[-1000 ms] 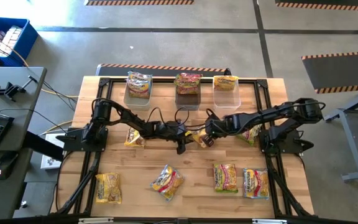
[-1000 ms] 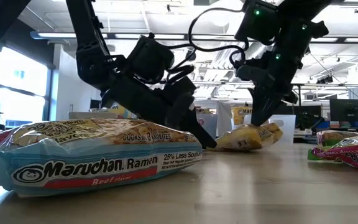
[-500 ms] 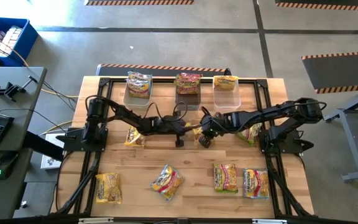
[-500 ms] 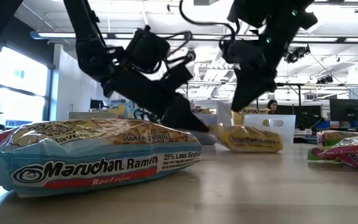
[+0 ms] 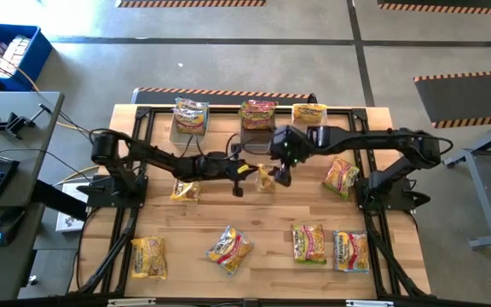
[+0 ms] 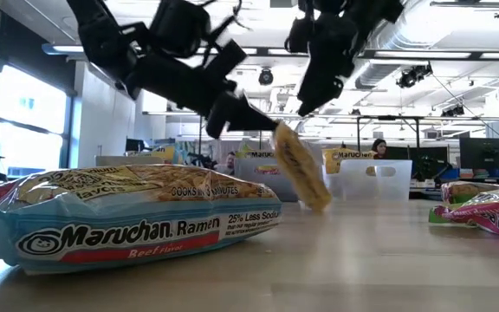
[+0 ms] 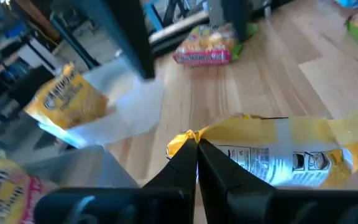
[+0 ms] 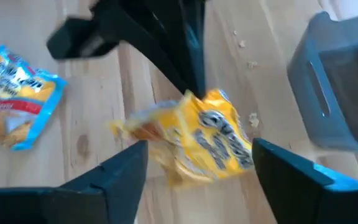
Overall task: Sort Maruchan noodles
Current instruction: Put the yellow noodle pack into the transparent bin
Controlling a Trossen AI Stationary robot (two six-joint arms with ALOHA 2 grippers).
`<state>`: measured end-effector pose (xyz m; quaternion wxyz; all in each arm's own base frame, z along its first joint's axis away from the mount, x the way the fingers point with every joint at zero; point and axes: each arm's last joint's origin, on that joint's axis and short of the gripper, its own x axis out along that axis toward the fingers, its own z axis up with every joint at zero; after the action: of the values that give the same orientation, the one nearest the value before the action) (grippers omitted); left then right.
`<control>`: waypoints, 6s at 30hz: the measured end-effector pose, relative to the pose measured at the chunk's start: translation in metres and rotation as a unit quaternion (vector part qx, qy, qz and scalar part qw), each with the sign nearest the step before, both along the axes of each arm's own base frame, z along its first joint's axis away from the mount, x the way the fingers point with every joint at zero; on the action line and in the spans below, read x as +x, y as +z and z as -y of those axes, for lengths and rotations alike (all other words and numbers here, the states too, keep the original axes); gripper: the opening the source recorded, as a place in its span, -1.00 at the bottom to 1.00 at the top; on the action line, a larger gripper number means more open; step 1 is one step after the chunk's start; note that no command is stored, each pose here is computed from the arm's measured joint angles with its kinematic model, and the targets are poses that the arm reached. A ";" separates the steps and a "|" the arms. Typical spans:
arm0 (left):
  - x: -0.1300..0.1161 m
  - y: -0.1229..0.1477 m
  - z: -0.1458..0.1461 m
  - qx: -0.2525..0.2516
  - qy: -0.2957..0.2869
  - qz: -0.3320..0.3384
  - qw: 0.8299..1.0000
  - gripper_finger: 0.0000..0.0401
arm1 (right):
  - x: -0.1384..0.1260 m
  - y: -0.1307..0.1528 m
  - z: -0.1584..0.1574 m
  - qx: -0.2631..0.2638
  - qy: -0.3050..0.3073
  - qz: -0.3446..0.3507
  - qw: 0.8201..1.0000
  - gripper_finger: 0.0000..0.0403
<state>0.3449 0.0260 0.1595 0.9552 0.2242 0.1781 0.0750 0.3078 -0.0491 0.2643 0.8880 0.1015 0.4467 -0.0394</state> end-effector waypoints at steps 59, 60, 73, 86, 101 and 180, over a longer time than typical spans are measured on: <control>-0.103 0.104 0.006 -0.073 -0.073 0.131 0.986 -0.74 | 0.027 -0.038 0.028 0.211 0.169 0.302 0.914 -0.43; -0.108 0.098 0.004 -0.085 -0.077 0.145 0.983 -0.74 | 0.029 -0.035 0.031 0.211 0.166 0.292 0.918 -0.45; -0.161 0.030 -0.014 -0.168 -0.025 0.223 0.960 -0.86 | 0.015 0.066 0.073 -0.022 0.063 0.058 0.996 -0.51; -0.164 0.027 -0.017 -0.183 -0.034 0.215 0.959 -0.87 | -0.044 0.071 0.126 -0.108 -0.022 -0.150 0.983 -0.51; -0.163 0.022 -0.017 -0.221 -0.024 0.194 0.955 -0.87 | -0.089 -0.011 0.178 -0.150 -0.005 -0.243 0.958 -0.50; -0.163 0.012 -0.020 -0.274 0.052 0.161 0.947 -0.87 | -0.059 -0.027 0.189 -0.132 -0.077 0.040 0.987 -0.99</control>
<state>0.1815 0.0456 0.1711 0.9905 -0.0712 0.0473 0.1077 0.2486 -0.2380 0.2371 0.9052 0.0192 0.3924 -0.1621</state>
